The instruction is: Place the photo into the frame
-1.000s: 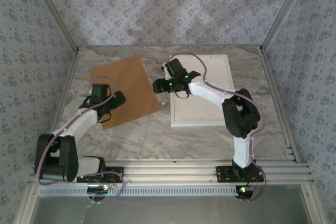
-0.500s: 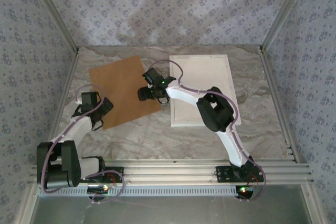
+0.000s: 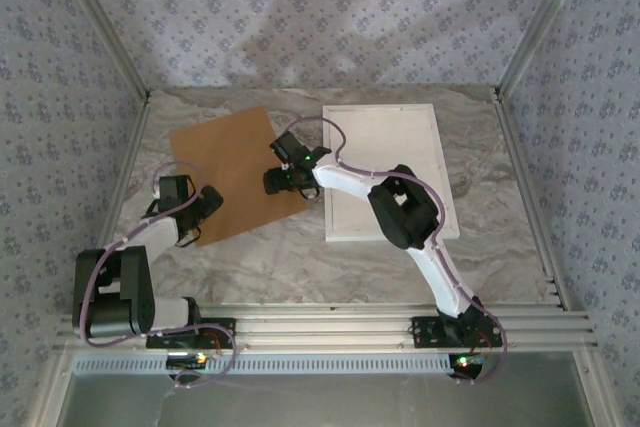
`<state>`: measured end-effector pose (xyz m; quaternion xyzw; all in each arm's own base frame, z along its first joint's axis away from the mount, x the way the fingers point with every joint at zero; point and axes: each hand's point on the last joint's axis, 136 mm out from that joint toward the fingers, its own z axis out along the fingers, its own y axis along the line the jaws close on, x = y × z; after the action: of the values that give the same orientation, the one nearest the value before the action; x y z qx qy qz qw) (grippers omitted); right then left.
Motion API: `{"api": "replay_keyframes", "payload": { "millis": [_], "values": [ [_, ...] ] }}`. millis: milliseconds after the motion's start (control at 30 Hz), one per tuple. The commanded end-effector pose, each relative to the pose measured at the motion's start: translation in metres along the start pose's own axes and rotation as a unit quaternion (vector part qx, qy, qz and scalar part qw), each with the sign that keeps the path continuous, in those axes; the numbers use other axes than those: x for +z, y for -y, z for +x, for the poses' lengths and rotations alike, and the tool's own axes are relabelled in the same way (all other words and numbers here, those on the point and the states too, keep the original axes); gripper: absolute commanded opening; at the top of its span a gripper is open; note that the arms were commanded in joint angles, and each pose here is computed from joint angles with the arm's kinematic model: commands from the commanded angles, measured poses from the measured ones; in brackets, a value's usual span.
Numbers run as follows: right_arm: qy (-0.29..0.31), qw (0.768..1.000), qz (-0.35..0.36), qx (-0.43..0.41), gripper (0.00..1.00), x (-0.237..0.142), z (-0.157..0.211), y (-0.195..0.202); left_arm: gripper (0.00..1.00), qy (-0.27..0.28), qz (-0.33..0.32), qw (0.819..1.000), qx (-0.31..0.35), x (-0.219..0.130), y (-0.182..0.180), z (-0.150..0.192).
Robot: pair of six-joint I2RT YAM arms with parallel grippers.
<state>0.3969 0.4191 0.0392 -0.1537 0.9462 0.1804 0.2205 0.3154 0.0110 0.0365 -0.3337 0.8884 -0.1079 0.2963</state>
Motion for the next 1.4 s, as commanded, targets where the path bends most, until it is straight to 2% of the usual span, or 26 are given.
{"api": "replay_keyframes", "payload": {
  "millis": [0,367,733,967,1167,1367],
  "values": [
    [-0.011,0.999,-0.050,0.001,0.78,0.003,0.005,-0.027,0.99,-0.026,0.030,0.999,-0.009,0.008,0.008,0.011],
    [0.037,0.987,-0.157,-0.018,0.77,-0.048,-0.025,-0.075,0.98,-0.053,0.041,0.998,-0.009,0.017,0.011,0.024],
    [0.069,0.977,-0.201,-0.019,0.76,-0.090,-0.038,-0.087,0.98,-0.059,0.050,0.997,0.002,0.018,0.020,0.031],
    [0.069,0.982,-0.174,-0.010,0.76,-0.102,-0.025,-0.061,0.98,-0.072,0.073,0.994,0.028,0.016,0.046,0.046],
    [0.055,0.989,-0.137,0.002,0.76,-0.105,0.002,-0.031,0.99,-0.089,0.089,0.991,0.043,0.015,0.065,0.064],
    [0.040,0.994,-0.103,0.019,0.77,-0.102,0.024,-0.002,0.98,-0.098,0.079,0.990,0.057,0.016,0.068,0.076]
  ]
}}
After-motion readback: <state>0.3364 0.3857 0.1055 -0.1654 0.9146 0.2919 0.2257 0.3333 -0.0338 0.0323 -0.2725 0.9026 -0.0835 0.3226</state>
